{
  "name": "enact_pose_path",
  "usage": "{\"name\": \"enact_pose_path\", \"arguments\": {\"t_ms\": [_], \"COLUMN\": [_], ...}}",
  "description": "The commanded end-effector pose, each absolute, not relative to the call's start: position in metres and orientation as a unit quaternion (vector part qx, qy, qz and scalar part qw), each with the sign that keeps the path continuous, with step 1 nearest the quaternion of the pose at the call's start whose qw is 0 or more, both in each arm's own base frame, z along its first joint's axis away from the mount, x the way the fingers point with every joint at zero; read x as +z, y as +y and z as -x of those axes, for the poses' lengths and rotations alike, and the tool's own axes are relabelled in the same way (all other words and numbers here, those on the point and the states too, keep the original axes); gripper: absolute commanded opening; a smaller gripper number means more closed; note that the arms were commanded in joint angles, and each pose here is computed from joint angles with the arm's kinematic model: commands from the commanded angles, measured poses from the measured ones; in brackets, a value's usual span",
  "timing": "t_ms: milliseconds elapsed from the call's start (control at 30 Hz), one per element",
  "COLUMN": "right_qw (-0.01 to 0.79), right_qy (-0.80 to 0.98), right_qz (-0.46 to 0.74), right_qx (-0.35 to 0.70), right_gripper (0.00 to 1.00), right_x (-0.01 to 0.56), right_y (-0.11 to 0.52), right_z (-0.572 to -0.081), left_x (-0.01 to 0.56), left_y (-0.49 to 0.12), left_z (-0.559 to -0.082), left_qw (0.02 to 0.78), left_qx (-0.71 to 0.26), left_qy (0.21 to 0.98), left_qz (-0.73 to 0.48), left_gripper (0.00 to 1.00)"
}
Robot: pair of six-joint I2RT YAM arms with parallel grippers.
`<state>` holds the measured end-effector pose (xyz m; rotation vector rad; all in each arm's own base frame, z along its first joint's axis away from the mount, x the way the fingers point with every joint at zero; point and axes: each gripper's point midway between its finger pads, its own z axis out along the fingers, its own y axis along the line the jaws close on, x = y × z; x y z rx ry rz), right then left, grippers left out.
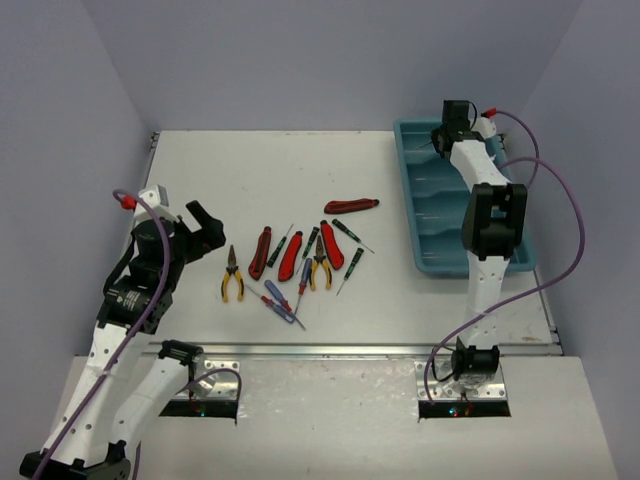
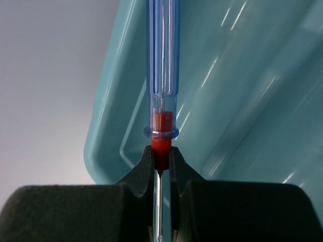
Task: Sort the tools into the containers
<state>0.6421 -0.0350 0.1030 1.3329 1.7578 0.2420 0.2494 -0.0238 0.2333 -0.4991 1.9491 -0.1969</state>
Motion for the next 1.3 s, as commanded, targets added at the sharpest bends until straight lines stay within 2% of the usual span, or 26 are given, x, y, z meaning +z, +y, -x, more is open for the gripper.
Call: {"name": "enact_pose_path", "arguments": {"t_ms": [0,67,100,200,267,467,600,700,800,900,1033,1067,1167,1267], "right_qw": [0.501,0.500,0.497,0.495,0.506,0.537,0.559,0.547,0.528,0.485,0.433,0.435,0.403,0.410], "right_qy": [0.619,0.620,0.624,0.635,0.635,0.650,0.695,0.745,0.793,0.864,0.893,0.894,0.901,0.897], "right_qz": [-0.596,-0.596,-0.593,-0.579,-0.563,-0.503,-0.398,-0.290,-0.193,-0.039,0.074,0.076,0.120,0.108], "right_qx": [0.101,0.102,0.107,0.132,0.152,0.190,0.216,0.249,0.235,0.134,0.093,0.083,0.104,0.129], "right_gripper": [0.00,0.00,0.07,0.58,0.80,0.98,0.99,0.99,0.99,0.99,0.99,0.99,0.99,0.96], "right_x": [0.136,0.130,0.126,0.124,0.136,0.187,0.231,0.249,0.251,0.231,0.193,0.192,0.155,0.144], "right_y": [-0.068,-0.070,-0.070,-0.064,-0.059,-0.038,0.001,0.060,0.108,0.183,0.248,0.252,0.297,0.322], "right_z": [-0.656,-0.659,-0.661,-0.667,-0.672,-0.678,-0.668,-0.639,-0.598,-0.507,-0.413,-0.402,-0.328,-0.291], "left_x": [0.241,0.241,0.241,0.240,0.240,0.241,0.244,0.246,0.247,0.251,0.253,0.252,0.251,0.252], "left_y": [-0.030,-0.030,-0.030,-0.031,-0.031,-0.031,-0.029,-0.022,-0.011,0.008,0.007,0.007,0.009,0.010], "left_z": [-0.256,-0.256,-0.256,-0.256,-0.256,-0.255,-0.254,-0.254,-0.251,-0.247,-0.245,-0.245,-0.246,-0.246], "left_qw": [0.544,0.544,0.544,0.543,0.542,0.545,0.549,0.554,0.556,0.564,0.570,0.569,0.568,0.569], "left_qx": [-0.092,-0.093,-0.093,-0.094,-0.093,-0.095,-0.093,-0.081,-0.063,-0.037,-0.046,-0.045,-0.041,-0.041], "left_qy": [0.810,0.810,0.811,0.812,0.813,0.810,0.807,0.801,0.794,0.776,0.773,0.773,0.774,0.773], "left_qz": [0.197,0.197,0.196,0.194,0.194,0.195,0.198,0.214,0.238,0.278,0.276,0.276,0.278,0.279], "left_gripper": [1.00,1.00,1.00,1.00,1.00,1.00,1.00,1.00,1.00,1.00,1.00,1.00,1.00,1.00]}}
